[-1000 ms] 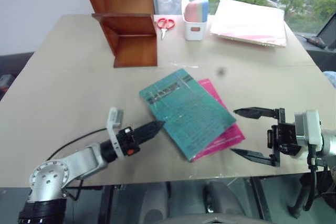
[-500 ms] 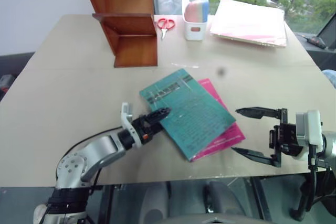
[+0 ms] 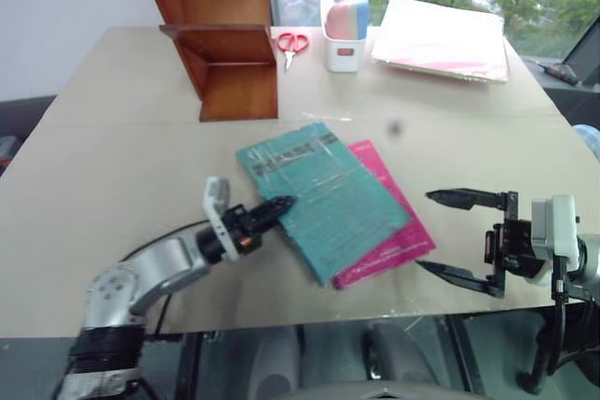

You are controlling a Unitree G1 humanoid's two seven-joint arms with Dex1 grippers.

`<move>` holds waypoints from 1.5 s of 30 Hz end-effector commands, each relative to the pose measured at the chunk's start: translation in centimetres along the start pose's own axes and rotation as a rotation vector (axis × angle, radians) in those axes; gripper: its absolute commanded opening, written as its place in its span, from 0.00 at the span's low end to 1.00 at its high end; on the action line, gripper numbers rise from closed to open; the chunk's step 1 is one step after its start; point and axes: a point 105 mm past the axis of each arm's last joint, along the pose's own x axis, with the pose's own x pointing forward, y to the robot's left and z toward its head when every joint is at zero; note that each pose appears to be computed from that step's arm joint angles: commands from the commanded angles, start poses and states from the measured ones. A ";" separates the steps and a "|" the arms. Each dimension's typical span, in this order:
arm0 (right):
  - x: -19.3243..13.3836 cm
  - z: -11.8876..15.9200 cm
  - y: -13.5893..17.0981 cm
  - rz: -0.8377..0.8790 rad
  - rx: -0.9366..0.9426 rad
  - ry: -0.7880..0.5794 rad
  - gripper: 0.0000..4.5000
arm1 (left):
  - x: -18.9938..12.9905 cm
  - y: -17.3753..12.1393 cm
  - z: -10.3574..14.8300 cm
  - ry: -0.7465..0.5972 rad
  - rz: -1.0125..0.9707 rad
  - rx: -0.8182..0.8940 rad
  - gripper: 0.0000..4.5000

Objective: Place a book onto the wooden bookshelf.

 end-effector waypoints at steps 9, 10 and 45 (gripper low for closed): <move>1.3 0.9 -1.9 -0.053 -0.068 -0.092 1.00 | 5.7 -14.3 10.6 -0.040 -0.060 1.657 0.25; 1.4 1.0 -2.4 -0.068 -0.071 -0.096 1.00 | 6.6 -15.8 11.4 -0.037 -0.043 1.862 0.25; 1.5 6.0 -11.4 -0.478 -0.112 -0.186 1.00 | 13.4 -25.2 15.7 0.234 0.151 2.742 0.25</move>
